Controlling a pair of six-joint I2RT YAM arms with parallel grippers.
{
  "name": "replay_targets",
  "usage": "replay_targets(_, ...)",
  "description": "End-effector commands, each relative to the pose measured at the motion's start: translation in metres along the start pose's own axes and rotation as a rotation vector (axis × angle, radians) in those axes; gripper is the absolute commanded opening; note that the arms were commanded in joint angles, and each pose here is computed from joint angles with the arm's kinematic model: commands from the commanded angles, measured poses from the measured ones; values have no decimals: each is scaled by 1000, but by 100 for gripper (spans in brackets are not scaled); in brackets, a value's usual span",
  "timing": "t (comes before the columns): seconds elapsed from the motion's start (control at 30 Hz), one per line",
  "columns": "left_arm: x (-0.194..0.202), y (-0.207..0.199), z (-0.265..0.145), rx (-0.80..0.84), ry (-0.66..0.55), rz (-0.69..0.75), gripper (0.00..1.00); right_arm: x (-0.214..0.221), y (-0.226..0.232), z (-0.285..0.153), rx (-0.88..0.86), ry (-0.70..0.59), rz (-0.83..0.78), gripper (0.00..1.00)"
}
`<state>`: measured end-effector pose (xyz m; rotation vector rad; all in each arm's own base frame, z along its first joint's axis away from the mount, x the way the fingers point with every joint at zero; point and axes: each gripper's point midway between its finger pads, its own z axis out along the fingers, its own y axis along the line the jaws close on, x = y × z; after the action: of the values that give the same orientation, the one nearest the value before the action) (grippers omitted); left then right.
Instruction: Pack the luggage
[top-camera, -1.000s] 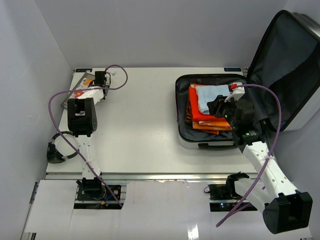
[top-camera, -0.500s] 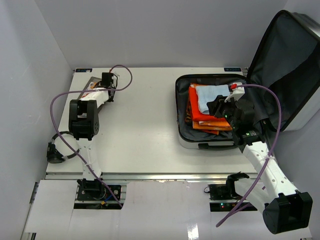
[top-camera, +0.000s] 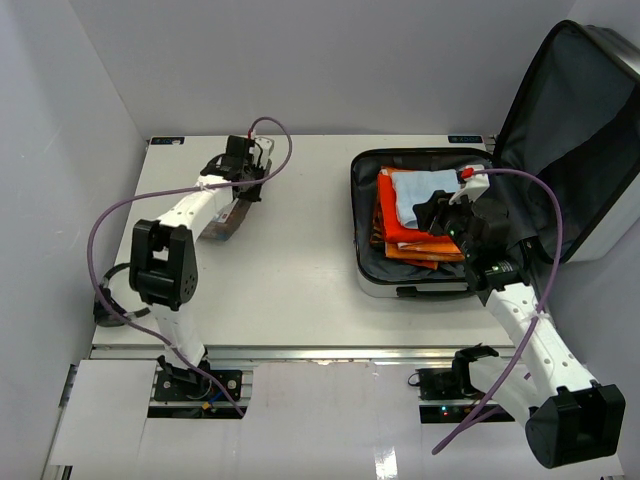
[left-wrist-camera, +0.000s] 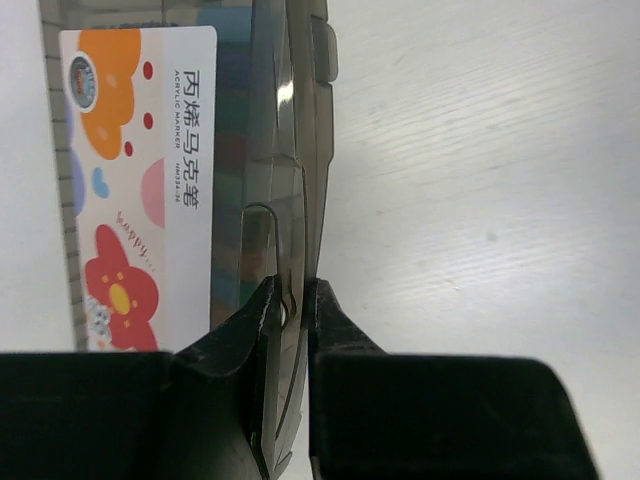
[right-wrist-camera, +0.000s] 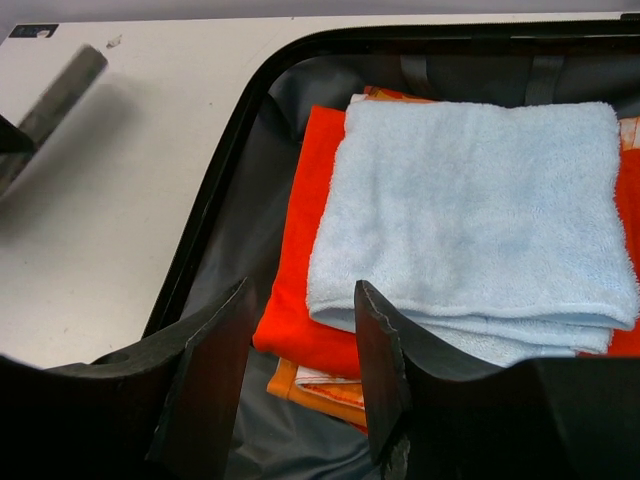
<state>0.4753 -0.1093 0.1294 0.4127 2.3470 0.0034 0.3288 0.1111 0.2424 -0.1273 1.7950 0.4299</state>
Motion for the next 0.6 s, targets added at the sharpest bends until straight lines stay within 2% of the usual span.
replay_targets(0.0,-59,-1,-67,42,-215,-54,0,-7,1,2,-12,-16,-12,51)
replay_targets(0.17,-78,-27,-88,194,-274,-108,0,-8,1,1,-10,-20,-11,52)
replay_targets(0.57,-128,-59,-161,422,-410,-282,0,-4,-1,5,-3,-3,-5,52)
